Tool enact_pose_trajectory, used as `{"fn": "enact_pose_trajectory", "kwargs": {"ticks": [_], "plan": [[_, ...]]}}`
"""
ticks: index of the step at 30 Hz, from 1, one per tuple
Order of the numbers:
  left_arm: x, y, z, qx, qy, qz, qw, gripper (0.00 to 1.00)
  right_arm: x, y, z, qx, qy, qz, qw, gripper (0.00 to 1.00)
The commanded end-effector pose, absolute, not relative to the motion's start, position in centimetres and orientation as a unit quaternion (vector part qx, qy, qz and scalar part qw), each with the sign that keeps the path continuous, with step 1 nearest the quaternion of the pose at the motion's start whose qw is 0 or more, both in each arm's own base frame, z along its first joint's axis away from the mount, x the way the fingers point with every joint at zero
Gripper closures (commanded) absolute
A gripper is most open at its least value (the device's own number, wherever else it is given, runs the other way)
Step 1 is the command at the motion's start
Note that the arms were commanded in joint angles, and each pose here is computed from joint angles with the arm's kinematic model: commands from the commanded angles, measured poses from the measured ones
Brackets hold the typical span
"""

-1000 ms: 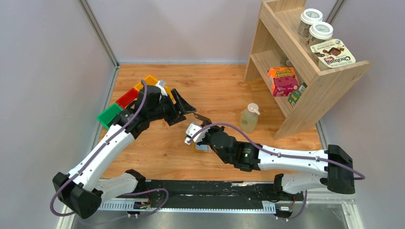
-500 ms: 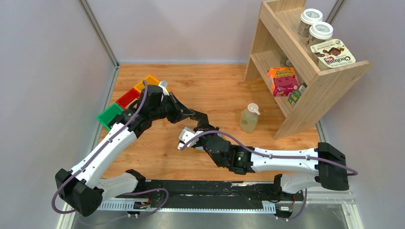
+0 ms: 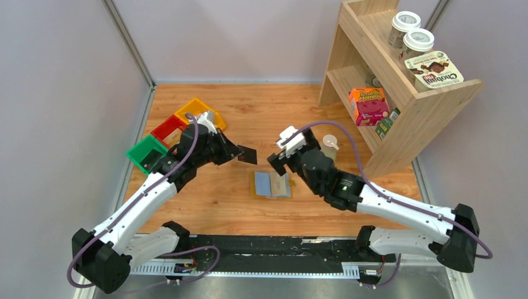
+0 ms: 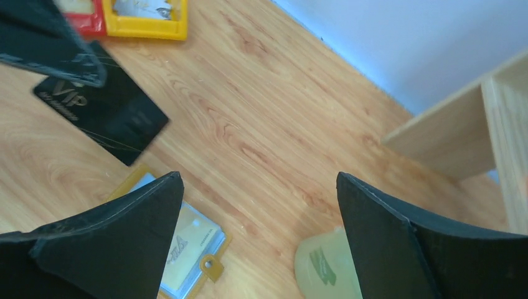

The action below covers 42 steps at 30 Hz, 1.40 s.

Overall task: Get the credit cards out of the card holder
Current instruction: Place the credit card in the storage box.

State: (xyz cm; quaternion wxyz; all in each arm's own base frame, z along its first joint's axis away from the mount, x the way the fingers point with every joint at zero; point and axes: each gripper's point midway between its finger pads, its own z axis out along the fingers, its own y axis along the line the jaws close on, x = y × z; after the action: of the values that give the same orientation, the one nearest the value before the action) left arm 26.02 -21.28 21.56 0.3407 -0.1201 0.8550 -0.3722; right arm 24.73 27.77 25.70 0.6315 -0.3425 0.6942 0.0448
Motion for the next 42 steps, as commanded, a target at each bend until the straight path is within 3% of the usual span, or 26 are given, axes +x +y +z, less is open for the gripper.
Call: {"fn": "enact_pose_trajectory", "kwargs": {"ticks": [1, 7, 13, 17, 23, 31, 42], "plan": [[28.6, -18.8, 23.5, -0.085, 0.823, -0.338, 0.449, 1.0, 24.4, 26.0, 24.8, -0.249, 0.756, 0.15, 0.586, 0.0], [30.0, -13.6, 21.7, -0.107, 0.823, -0.264, 0.492, 1.0, 24.8, 24.4, 23.5, -0.188, 0.8, 0.195, 0.535, 0.0], [29.9, -4.1, 21.6, -0.195, 0.815, -0.148, 0.526, 1.0, 22.9, 25.3, 22.4, -0.21, 0.807, 0.243, 0.496, 0.0], [27.9, 4.5, 20.6, -0.322, 0.798, -0.039, 0.508, 1.0, 21.4, 26.3, 22.4, -0.235, 0.796, 0.285, 0.48, 0.0], [26.9, 10.3, 20.3, -0.384, 0.78, 0.035, 0.493, 1.0, 20.9, 26.1, 22.7, -0.237, 0.785, 0.299, 0.488, 0.0], [31.3, 13.1, 17.0, -0.39, 0.797, 0.0, 0.461, 1.0, 20.6, 25.7, 23.2, -0.236, 0.774, 0.303, 0.503, 0.0], [35.3, 12.4, 13.2, -0.363, 0.818, -0.07, 0.441, 1.0, 20.6, 25.3, 23.1, -0.235, 0.771, 0.301, 0.509, 0.0]]}}
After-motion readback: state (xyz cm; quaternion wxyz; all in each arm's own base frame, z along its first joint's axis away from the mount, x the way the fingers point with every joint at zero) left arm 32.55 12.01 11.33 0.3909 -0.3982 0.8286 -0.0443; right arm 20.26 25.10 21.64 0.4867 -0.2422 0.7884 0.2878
